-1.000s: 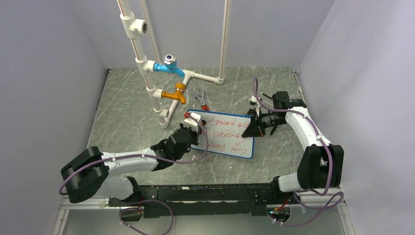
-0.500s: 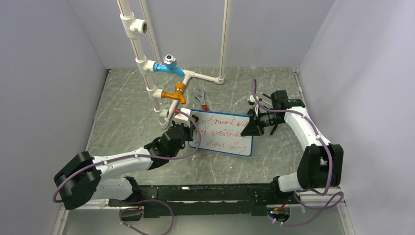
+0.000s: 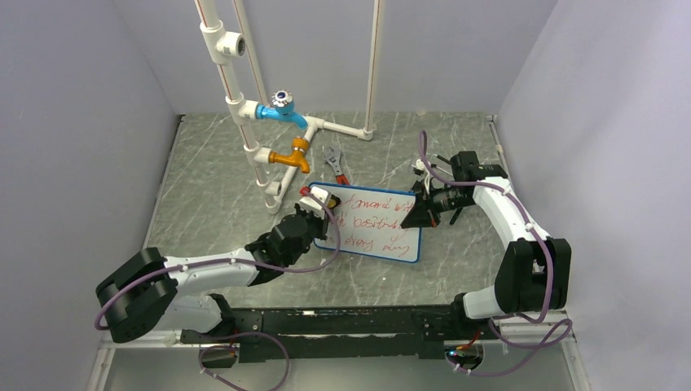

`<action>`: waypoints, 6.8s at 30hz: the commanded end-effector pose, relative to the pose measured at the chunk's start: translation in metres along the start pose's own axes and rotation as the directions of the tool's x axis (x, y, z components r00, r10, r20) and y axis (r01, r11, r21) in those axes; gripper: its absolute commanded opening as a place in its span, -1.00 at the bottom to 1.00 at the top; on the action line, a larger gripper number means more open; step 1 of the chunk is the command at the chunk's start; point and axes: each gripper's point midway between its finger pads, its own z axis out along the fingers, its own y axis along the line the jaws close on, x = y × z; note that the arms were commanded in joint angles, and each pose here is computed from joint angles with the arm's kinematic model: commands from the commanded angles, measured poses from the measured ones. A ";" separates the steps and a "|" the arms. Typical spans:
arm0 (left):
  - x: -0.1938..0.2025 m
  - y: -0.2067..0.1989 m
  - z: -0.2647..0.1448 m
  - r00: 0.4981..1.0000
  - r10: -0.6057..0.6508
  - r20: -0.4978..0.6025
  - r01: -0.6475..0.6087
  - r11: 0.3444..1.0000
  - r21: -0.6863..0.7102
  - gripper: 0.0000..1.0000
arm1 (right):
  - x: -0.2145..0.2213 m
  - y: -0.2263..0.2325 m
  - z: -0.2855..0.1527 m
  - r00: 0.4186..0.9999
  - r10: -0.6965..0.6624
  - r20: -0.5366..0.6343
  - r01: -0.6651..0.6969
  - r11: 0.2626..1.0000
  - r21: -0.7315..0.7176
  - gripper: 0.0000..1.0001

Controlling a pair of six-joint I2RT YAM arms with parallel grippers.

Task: Erase the whiteboard
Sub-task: Erase the center of the board with the whiteboard.

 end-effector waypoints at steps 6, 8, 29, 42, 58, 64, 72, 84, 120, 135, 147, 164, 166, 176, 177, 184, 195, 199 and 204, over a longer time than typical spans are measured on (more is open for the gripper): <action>-0.040 0.008 0.014 0.998 -0.023 0.063 0.031 0.992 -0.126 -1.00 | 0.007 0.037 0.009 1.000 0.008 -0.028 -0.012 0.991 -0.132 -1.00; -0.030 0.024 0.010 0.998 -0.052 0.045 0.059 0.985 -0.162 -1.00 | 0.006 0.037 0.009 1.000 0.008 -0.027 -0.012 0.991 -0.134 -1.00; -0.024 -0.030 0.007 0.998 -0.055 0.027 0.053 0.996 0.071 -1.00 | 0.009 0.035 0.010 0.999 0.005 -0.037 -0.010 0.991 -0.132 -1.00; -0.030 0.026 0.008 0.996 -0.080 0.047 0.083 0.993 -0.078 -1.00 | 0.010 0.034 0.010 0.999 -0.001 -0.042 -0.005 0.991 -0.130 -1.00; -0.016 -0.047 -0.004 0.996 -0.087 0.009 0.082 0.966 0.244 -1.00 | 0.009 0.034 0.010 0.999 -0.015 -0.039 0.010 0.993 -0.120 -1.00; -0.023 -0.035 0.008 0.997 -0.073 0.014 0.070 0.990 0.122 -1.00 | 0.009 0.035 0.010 0.999 -0.017 -0.038 0.012 0.992 -0.122 -1.00; -0.019 0.037 -0.009 0.995 -0.097 0.032 0.101 0.975 -0.200 -1.00 | 0.009 0.036 0.009 0.999 -0.020 -0.035 0.016 0.993 -0.121 -1.00; -0.005 0.000 -0.009 0.993 -0.115 -0.010 0.115 0.992 0.044 -1.00 | 0.009 0.036 0.009 0.999 -0.024 -0.037 0.020 0.993 -0.115 -1.00; 0.011 -0.015 -0.010 0.996 -0.075 -0.054 0.078 0.994 0.072 -1.00 | 0.010 0.035 0.009 0.999 -0.021 -0.040 0.017 0.993 -0.117 -1.00; 0.005 -0.006 -0.005 0.998 -0.039 -0.041 0.037 0.998 -0.049 -1.00 | 0.010 0.035 0.010 0.999 -0.020 -0.042 0.014 0.993 -0.118 -1.00; -0.021 -0.006 0.000 0.997 -0.059 -0.042 0.060 0.998 0.018 -1.00 | 0.010 0.035 0.009 0.999 -0.023 -0.042 0.018 0.993 -0.115 -1.00; -0.063 -0.035 0.019 0.989 0.145 -0.033 -0.147 0.986 -0.076 -1.00 | 0.010 0.034 0.009 0.999 -0.019 -0.043 0.013 0.993 -0.118 -1.00; -0.067 -0.030 0.020 0.988 0.147 -0.037 -0.150 0.984 -0.097 -1.00 | 0.010 0.034 0.009 0.999 -0.022 -0.043 0.017 0.993 -0.118 -1.00; -0.087 -0.019 0.013 0.991 0.130 -0.017 -0.131 0.983 -0.129 -1.00 | 0.010 0.034 0.010 0.999 -0.020 -0.044 0.015 0.993 -0.118 -1.00; -0.089 -0.019 0.012 0.992 0.122 -0.014 -0.123 0.985 -0.121 -1.00 | 0.010 0.034 0.010 0.999 -0.019 -0.044 0.014 0.993 -0.118 -1.00; -0.089 -0.012 0.004 0.999 0.043 -0.011 -0.044 0.996 -0.079 -1.00 | 0.011 0.034 0.010 0.999 -0.018 -0.045 0.013 0.993 -0.116 -1.00; -0.038 -0.032 -0.002 0.995 0.000 -0.102 0.004 0.999 0.040 -1.00 | 0.011 0.034 0.010 0.999 -0.017 -0.045 0.012 0.993 -0.115 -1.00; -0.034 -0.041 -0.006 0.996 0.013 -0.090 -0.007 0.998 0.066 -1.00 | 0.010 0.033 0.010 0.999 -0.017 -0.046 0.012 0.993 -0.116 -1.00; -0.047 -0.049 -0.012 1.000 0.020 -0.014 -0.018 0.993 0.113 -1.00 | 0.011 0.033 0.010 0.999 -0.013 -0.046 0.008 0.993 -0.116 -1.00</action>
